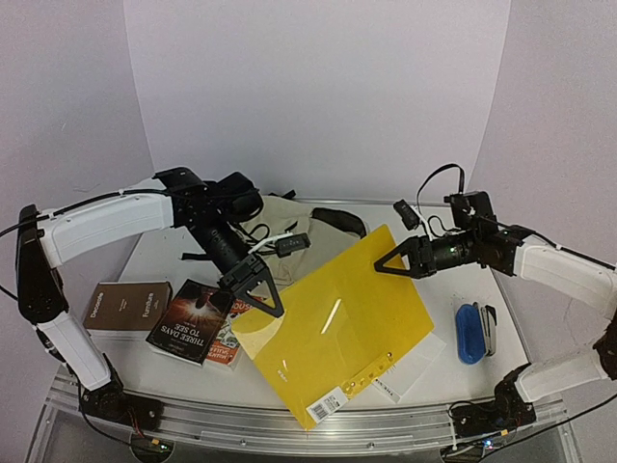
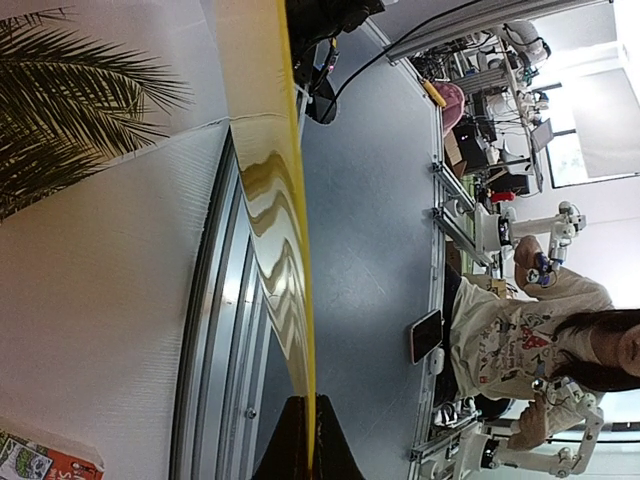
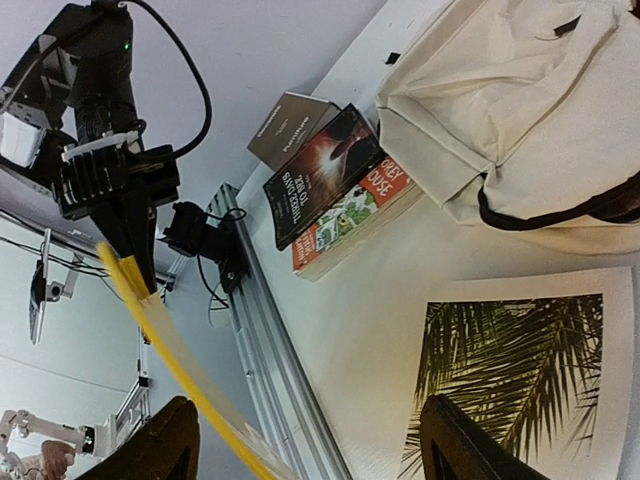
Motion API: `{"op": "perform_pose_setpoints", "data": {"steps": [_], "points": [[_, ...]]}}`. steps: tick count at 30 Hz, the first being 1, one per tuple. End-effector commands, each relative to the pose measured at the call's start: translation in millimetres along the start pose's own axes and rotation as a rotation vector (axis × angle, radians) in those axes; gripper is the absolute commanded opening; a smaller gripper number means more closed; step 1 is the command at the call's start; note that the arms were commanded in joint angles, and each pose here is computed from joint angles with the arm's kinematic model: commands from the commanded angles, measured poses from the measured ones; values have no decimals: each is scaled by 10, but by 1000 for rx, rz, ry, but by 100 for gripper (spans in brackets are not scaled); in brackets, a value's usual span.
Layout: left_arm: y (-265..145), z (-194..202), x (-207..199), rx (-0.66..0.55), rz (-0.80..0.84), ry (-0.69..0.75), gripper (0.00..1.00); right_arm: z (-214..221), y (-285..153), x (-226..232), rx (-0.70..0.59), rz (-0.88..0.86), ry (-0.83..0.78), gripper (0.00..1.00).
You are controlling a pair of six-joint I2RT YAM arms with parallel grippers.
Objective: Pack the student bag
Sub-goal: Pick up the files from the center of the board.
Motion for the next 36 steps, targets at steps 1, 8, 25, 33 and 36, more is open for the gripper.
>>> {"op": "perform_pose_setpoints", "data": {"steps": [1,8,25,33,36], "points": [[-202,-118,-201,-56,5,119,0,-37,-38,286,7,-121,-80,70],[-277,-176,-73,-60,-13,99,0,3,-43,437,27,-183,-116,43],[-626,-349,344,-238,-333,79,31,-300,-197,479,-158,-18,-144,0],[-1010,-458,365,-466,-566,88,72,-725,-519,297,-471,289,-30,0],[-1147,-508,326,-580,-616,94,81,-883,-743,283,-620,394,7,0]]}}
Point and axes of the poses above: each gripper's point midway between its finger pads, its own y axis out along the fingers, its own x axis along the line the jaws close on, z = x × y, the point moved 4 cm from there along -y, back along the fingers, and after that the axes turned 1 degree about y, right-handed, at the moved point
